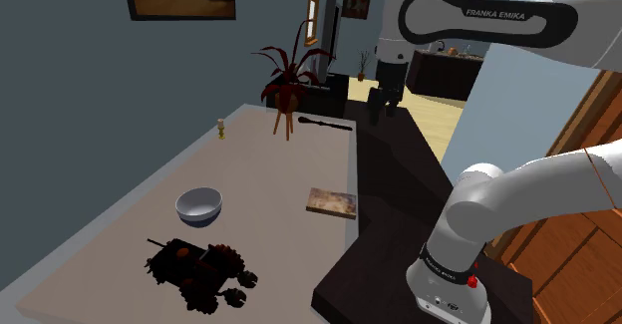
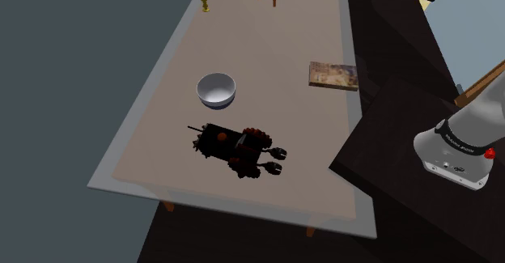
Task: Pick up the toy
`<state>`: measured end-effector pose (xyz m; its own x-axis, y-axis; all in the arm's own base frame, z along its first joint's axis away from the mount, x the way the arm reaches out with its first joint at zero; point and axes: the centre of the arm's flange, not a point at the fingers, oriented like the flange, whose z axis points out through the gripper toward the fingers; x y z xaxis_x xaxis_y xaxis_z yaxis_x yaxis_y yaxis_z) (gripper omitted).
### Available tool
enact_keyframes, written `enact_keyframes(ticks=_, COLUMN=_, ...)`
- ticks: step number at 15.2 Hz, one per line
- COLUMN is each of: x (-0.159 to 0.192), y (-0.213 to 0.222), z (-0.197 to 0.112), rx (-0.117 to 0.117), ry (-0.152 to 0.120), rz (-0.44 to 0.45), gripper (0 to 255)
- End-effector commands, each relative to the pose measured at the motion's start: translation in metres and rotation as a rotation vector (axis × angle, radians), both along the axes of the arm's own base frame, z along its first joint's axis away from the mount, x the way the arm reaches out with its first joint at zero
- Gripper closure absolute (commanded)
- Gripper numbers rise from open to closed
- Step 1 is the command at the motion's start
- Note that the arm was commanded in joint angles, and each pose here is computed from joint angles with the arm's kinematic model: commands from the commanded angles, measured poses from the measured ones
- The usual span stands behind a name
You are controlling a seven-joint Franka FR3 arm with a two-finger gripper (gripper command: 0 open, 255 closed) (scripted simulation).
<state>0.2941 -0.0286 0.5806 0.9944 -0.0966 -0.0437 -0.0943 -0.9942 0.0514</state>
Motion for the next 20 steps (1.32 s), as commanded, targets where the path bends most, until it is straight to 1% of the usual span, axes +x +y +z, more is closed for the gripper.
enact_keyframes(ticks=1, x=0.0, y=0.0, z=0.0, rx=0.0, ry=0.0, rz=0.0, gripper=0)
enact_keyframes(ticks=20, x=0.089, y=0.175, z=-0.143, rx=0.037, ry=-0.062, rz=0.063, gripper=0)
